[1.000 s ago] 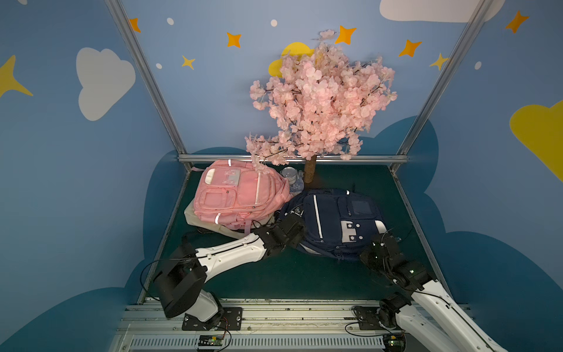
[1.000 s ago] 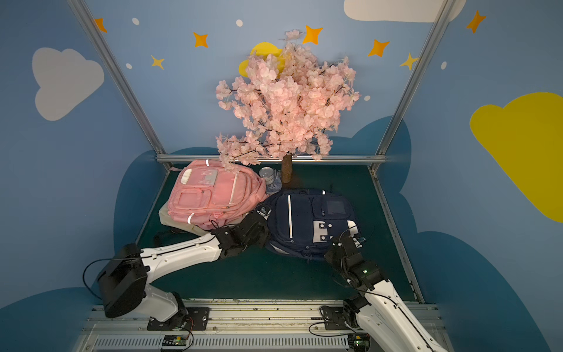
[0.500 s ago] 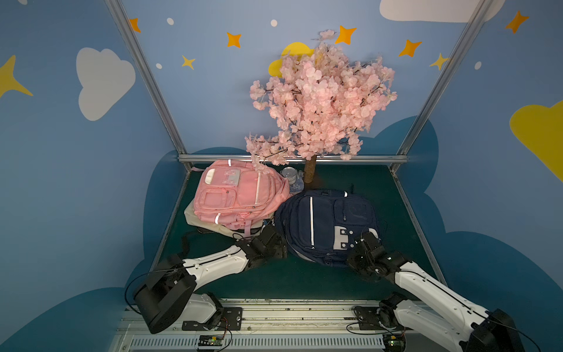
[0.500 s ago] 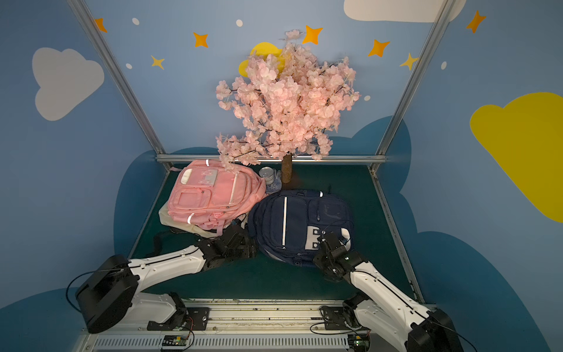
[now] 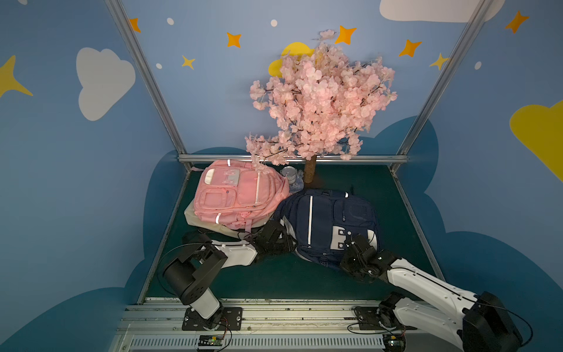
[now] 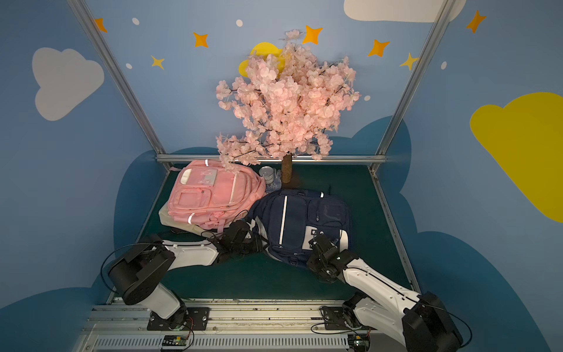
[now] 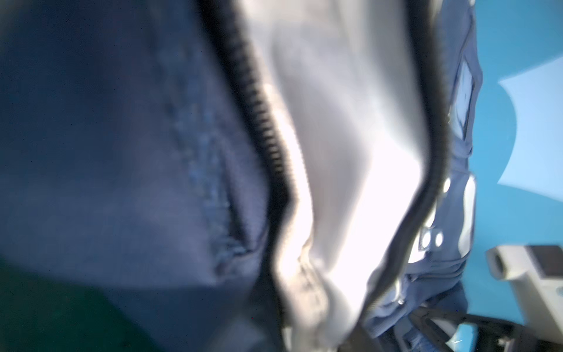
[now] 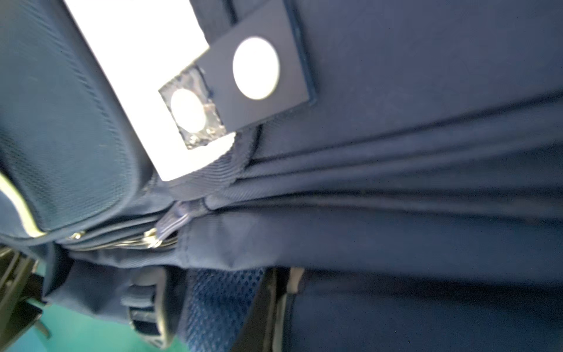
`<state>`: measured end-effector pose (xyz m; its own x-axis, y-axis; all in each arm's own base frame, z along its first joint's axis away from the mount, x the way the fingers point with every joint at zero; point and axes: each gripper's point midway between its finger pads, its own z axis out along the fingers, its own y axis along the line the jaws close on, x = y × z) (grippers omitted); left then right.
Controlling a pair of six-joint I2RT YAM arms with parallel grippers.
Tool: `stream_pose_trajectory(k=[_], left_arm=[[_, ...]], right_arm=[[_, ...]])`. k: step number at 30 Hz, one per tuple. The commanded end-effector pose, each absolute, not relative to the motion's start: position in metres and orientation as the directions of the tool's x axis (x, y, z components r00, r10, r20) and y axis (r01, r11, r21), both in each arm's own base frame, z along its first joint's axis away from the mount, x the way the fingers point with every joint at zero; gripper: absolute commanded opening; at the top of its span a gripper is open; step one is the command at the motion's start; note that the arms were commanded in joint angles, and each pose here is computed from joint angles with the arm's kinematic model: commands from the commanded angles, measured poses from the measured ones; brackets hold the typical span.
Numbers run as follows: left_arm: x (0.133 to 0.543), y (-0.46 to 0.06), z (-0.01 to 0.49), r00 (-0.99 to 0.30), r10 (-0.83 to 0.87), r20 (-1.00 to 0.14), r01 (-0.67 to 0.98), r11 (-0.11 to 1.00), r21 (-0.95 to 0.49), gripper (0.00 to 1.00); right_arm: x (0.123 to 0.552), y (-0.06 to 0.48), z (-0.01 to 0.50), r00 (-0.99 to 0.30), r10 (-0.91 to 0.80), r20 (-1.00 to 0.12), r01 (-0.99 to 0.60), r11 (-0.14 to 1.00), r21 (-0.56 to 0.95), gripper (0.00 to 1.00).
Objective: Zip up the backpack
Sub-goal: Move the backpack to the center of the board.
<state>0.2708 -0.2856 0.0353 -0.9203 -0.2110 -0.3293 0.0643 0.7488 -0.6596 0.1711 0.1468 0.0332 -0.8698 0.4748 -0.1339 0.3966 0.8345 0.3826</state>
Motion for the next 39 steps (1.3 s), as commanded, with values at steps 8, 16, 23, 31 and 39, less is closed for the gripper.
stream_pose_trajectory(k=[8, 16, 23, 31, 39], left_arm=[[0.296, -0.281, 0.109, -0.858, -0.141, -0.494, 0.17, 0.83, -0.531, 0.03], [0.309, -0.237, 0.159, -0.802, -0.122, -0.585, 0.158, 0.901, -0.404, 0.02], [0.319, -0.194, 0.168, -0.811, -0.156, -0.563, 0.086, 0.921, -0.38, 0.03], [0.319, -0.186, 0.167, -0.828, -0.147, -0.541, 0.088, 0.919, -0.385, 0.03], [0.32, -0.185, 0.161, -0.841, -0.16, -0.517, 0.075, 0.911, -0.405, 0.03]], right_arm=[[0.185, 0.163, 0.08, -0.923, 0.213, -0.321, 0.083, 0.924, 0.373, 0.57], [0.189, 0.182, 0.12, -0.844, -0.055, -0.534, -0.295, 0.878, 0.376, 0.59], [0.171, 0.221, 0.139, -0.754, -0.263, -0.602, -0.54, 0.769, 0.341, 0.59], [0.175, 0.261, 0.131, -0.548, -0.428, -0.718, -0.727, 0.669, 0.156, 0.6], [0.198, 0.284, 0.091, -0.515, -0.489, -0.704, -0.735, 0.674, 0.07, 0.6]])
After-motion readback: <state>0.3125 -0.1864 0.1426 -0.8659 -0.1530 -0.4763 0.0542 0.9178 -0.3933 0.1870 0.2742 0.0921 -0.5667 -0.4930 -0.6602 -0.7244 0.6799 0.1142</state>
